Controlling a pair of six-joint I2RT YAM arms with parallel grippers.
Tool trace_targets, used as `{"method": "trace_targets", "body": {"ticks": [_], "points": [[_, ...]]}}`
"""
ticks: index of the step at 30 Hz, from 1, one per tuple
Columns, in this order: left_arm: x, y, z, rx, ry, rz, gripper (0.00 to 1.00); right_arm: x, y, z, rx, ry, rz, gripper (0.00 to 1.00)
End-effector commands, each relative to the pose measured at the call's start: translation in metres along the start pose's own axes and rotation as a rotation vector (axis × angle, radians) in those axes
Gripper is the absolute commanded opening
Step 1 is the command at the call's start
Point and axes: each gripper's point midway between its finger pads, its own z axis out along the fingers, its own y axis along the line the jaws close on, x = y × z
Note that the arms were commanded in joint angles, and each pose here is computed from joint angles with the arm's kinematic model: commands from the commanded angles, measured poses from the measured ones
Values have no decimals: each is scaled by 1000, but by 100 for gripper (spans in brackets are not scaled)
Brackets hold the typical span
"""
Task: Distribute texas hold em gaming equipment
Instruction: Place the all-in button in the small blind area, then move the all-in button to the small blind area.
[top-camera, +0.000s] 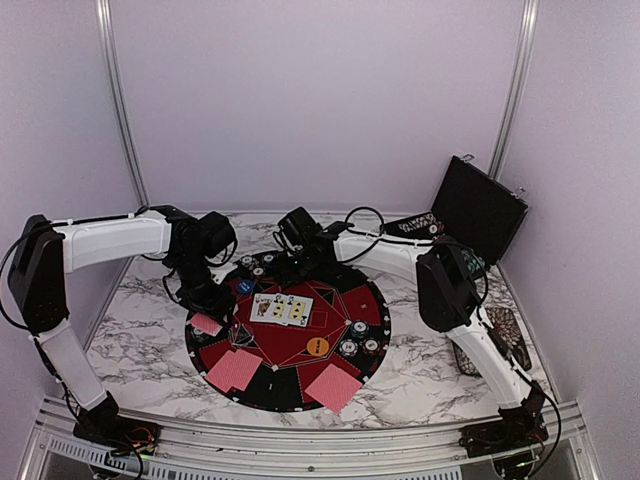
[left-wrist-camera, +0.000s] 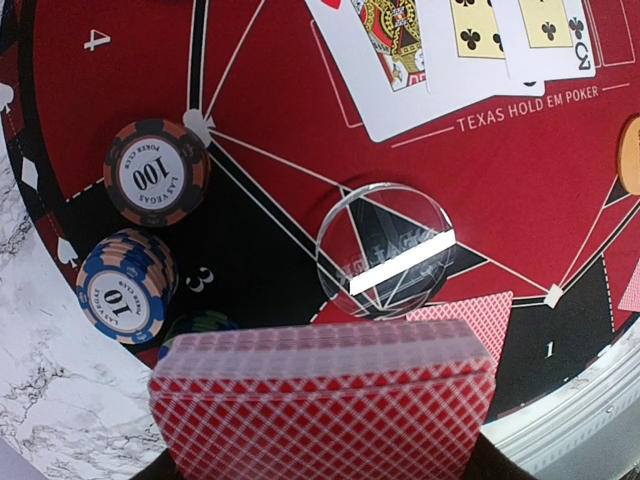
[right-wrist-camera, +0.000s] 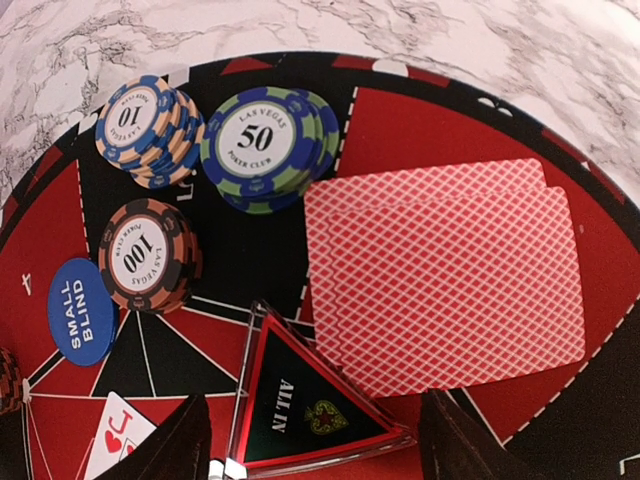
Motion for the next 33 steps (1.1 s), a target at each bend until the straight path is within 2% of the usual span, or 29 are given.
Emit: {"method": "trace_targets", "body": {"ticks": [1,9,16,21,33], "points": [[-1,-1,-10,15,-33,1,46,-36,5,-42,-10,-98,0,68],[-1,-1,-10,15,-34,1,46,-34,-1,-67,3,-116,-9,64],[0,-1,-10,18,-32,1,46,-14,-8,-72,9,-91,-12,42],[-1,-1,-10,20,-33,1,46,1,-5,-62,-3,-55,-22,31],[-1,-2,-10,21,-33,1,46,17,-1,-28,-26,-14,-23,26]]}}
